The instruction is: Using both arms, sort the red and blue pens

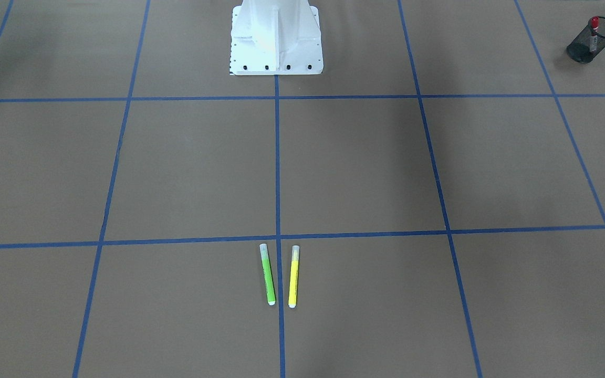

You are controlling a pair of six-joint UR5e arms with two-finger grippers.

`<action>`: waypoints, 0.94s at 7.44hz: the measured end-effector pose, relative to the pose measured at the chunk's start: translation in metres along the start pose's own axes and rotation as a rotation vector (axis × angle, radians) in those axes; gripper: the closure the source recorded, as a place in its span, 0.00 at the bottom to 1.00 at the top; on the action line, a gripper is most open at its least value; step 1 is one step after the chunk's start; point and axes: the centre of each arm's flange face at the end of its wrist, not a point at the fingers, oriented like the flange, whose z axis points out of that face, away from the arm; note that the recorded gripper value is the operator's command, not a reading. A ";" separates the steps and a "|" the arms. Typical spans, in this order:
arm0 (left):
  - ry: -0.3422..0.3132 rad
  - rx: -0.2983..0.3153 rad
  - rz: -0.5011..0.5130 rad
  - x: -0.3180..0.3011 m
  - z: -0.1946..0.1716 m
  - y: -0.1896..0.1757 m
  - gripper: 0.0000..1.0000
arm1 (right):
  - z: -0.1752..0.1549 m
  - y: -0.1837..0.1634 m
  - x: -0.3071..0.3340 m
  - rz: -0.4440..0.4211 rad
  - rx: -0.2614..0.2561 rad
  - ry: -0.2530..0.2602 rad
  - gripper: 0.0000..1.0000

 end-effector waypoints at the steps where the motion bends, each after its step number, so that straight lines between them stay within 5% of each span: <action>1: 0.000 -0.001 -0.001 0.000 0.000 0.000 0.00 | 0.000 -0.015 -0.037 -0.042 0.004 0.002 0.00; 7: -0.002 0.002 -0.007 0.000 0.000 -0.002 0.00 | -0.017 -0.019 -0.193 -0.208 -0.052 0.099 0.00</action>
